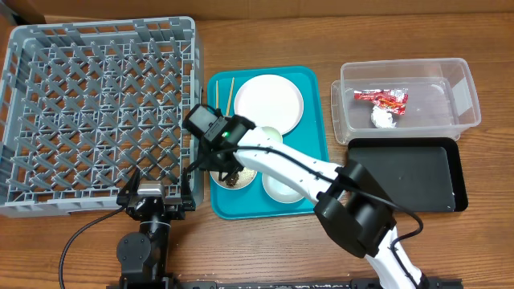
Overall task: Sort waste into correct bins and load items into the dishwasher
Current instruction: 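Grasp the rim of the rice bowl with the right gripper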
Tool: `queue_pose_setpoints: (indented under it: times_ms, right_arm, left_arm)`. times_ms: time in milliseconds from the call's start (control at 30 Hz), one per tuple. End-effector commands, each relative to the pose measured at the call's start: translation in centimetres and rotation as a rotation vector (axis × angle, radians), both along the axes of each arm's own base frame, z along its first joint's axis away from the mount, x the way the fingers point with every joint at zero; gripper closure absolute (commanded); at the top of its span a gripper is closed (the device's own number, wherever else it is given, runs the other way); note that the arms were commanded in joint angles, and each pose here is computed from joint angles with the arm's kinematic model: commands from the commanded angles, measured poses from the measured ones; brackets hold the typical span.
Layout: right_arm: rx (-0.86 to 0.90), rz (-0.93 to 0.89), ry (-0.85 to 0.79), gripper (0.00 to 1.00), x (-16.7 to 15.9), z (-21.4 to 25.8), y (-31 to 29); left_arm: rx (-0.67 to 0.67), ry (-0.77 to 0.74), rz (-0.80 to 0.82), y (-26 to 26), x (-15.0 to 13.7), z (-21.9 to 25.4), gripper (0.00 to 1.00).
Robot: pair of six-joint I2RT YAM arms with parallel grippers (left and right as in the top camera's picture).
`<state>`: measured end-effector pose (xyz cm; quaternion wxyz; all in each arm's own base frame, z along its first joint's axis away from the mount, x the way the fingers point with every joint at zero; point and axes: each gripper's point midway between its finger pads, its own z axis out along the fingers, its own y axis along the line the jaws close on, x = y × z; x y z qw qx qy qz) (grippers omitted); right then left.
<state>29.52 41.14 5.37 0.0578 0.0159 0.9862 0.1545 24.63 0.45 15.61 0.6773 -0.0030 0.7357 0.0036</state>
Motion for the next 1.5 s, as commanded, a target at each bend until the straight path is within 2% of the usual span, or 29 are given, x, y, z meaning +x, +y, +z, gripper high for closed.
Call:
queue_pose_setpoints:
  times_ms: [0, 167, 367, 567, 1233, 1367, 1467]
  right_arm:
    - [-0.068, 0.021, -0.033, 0.58, -0.5, -1.0, 0.1]
    - [-0.134, 0.032, 0.012, 0.59, -1.5, -3.1, -0.8]
    - [-0.164, 0.076, 0.01, 0.7, -1.6, -3.1, -1.5]
    - [-0.171, 0.106, -0.011, 0.73, -1.5, -2.0, -1.8]
    - [-0.226, 0.33, -0.16, 0.73, 0.0, 0.0, -2.2]
    - [-0.247, 0.37, -0.19, 0.75, 0.4, 0.1, -2.4]
    - [-0.251, 0.387, -0.208, 0.8, 0.6, 0.5, -2.2]
  left_arm:
    - [0.019, -0.004, -0.001, 0.0, 0.0, -0.1, 0.0]
    - [0.019, -0.004, -0.001, 0.0, 0.0, 0.0, 0.0]
    - [0.019, -0.004, -0.001, 0.0, 0.0, -0.1, 0.0]
    - [0.019, -0.004, -0.001, 0.0, 0.0, -0.1, 0.0]
    - [0.019, -0.004, -0.001, 0.0, 0.0, -0.1, 0.0]
    - [0.019, -0.004, -0.001, 0.0, 0.0, -0.1, 0.0]
    - [0.019, -0.004, -0.001, 0.0, 0.0, -0.1, 0.0]
